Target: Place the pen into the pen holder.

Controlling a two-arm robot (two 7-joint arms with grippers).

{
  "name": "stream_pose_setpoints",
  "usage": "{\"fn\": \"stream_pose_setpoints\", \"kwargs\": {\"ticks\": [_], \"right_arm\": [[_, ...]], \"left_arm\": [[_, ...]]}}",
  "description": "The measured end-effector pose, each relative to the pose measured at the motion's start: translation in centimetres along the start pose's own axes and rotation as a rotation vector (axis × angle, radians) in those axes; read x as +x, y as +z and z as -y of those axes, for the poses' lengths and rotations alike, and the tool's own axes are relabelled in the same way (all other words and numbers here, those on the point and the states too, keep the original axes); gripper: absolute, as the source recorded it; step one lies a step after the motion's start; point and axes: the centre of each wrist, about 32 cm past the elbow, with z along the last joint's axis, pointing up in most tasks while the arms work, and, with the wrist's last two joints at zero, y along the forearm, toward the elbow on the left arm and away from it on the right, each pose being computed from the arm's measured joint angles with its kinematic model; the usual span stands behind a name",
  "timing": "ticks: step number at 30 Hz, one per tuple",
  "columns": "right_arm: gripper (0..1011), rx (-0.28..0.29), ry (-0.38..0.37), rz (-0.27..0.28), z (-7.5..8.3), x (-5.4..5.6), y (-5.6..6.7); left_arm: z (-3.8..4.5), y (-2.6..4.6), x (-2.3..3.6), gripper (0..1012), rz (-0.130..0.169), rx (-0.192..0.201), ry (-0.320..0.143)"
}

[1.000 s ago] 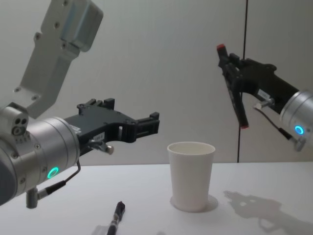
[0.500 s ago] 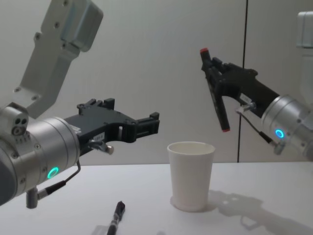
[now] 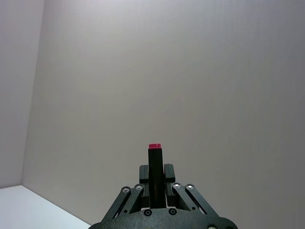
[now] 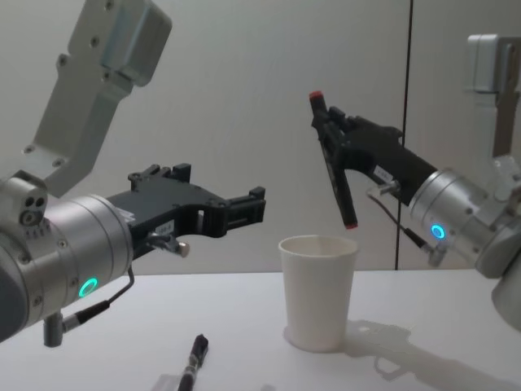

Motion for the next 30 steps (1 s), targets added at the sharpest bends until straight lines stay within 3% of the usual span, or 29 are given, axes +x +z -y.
{"fn": "stream_pose_setpoints", "kwargs": {"ticks": [10,13,30], "right_arm": [[175,-0.012,0.012,-0.025,-0.1,-0.6,-0.8],[226,-0.016,0.013,-0.03,-0.1,-0.7,-1.0],[770,-0.022,0.011,-0.029,0.5,-0.6,-1.3]], "left_arm": [[0.0,0.0,0.0,1000,0.0,0.0,0.0],[0.0,0.0,0.0,1000,0.0,0.0,0.0],[0.0,0.0,0.0,1000,0.0,0.0,0.0]]}}
